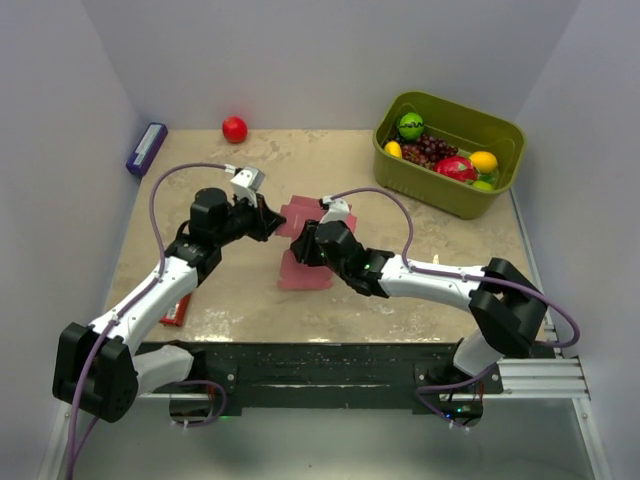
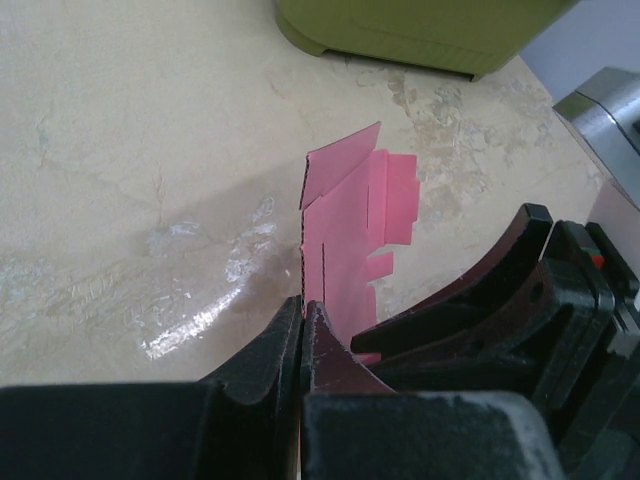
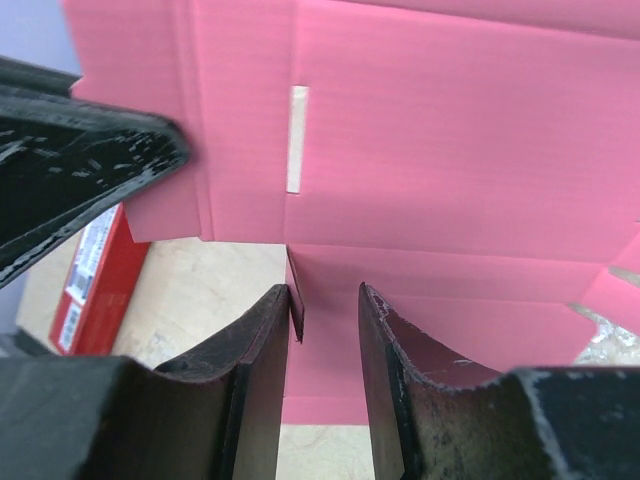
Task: Fold the paper box
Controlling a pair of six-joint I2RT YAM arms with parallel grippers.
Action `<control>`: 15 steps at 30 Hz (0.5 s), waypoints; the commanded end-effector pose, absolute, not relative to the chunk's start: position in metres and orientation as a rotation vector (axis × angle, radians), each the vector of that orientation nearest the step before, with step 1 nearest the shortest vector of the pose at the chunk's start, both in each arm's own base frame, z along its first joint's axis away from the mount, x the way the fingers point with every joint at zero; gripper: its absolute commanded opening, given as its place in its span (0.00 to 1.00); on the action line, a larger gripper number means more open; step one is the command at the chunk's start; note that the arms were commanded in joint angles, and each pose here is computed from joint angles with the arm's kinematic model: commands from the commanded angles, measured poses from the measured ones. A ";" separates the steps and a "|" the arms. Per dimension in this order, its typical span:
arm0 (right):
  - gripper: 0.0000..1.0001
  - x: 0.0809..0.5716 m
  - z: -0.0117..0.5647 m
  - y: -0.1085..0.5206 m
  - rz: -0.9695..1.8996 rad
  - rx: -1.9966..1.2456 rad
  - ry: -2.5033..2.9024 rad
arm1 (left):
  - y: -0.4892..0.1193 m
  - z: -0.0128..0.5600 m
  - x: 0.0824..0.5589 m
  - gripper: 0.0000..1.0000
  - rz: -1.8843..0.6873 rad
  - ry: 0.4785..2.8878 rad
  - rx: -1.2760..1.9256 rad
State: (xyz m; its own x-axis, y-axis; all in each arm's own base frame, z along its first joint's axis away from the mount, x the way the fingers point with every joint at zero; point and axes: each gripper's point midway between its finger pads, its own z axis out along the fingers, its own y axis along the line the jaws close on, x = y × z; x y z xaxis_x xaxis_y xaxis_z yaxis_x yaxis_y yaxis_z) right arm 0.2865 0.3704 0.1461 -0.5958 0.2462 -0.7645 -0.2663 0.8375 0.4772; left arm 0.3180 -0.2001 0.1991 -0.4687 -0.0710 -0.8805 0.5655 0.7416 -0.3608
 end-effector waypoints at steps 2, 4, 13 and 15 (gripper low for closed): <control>0.36 0.297 0.167 0.365 0.880 0.019 2.007 | -0.206 0.208 0.318 0.00 -0.799 1.875 0.434; 0.37 0.296 0.172 0.367 0.908 -0.002 1.991 | -0.207 0.207 0.318 0.00 -0.802 1.875 0.439; 0.45 0.294 0.195 0.377 0.948 -0.076 1.970 | -0.206 0.201 0.319 0.00 -0.790 1.895 0.432; 0.47 0.293 0.197 0.378 0.926 -0.090 1.978 | -0.206 0.201 0.319 0.00 -0.791 1.895 0.431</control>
State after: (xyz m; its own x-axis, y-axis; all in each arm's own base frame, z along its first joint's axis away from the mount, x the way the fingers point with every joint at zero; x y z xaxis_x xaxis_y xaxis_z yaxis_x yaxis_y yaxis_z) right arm 0.2877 0.3708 0.1509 -0.6287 0.2623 -0.7321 -0.3472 0.7477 0.5661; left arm 0.3168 -0.2034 0.1959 -0.4752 -0.0601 -0.8778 0.5767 0.7323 -0.3623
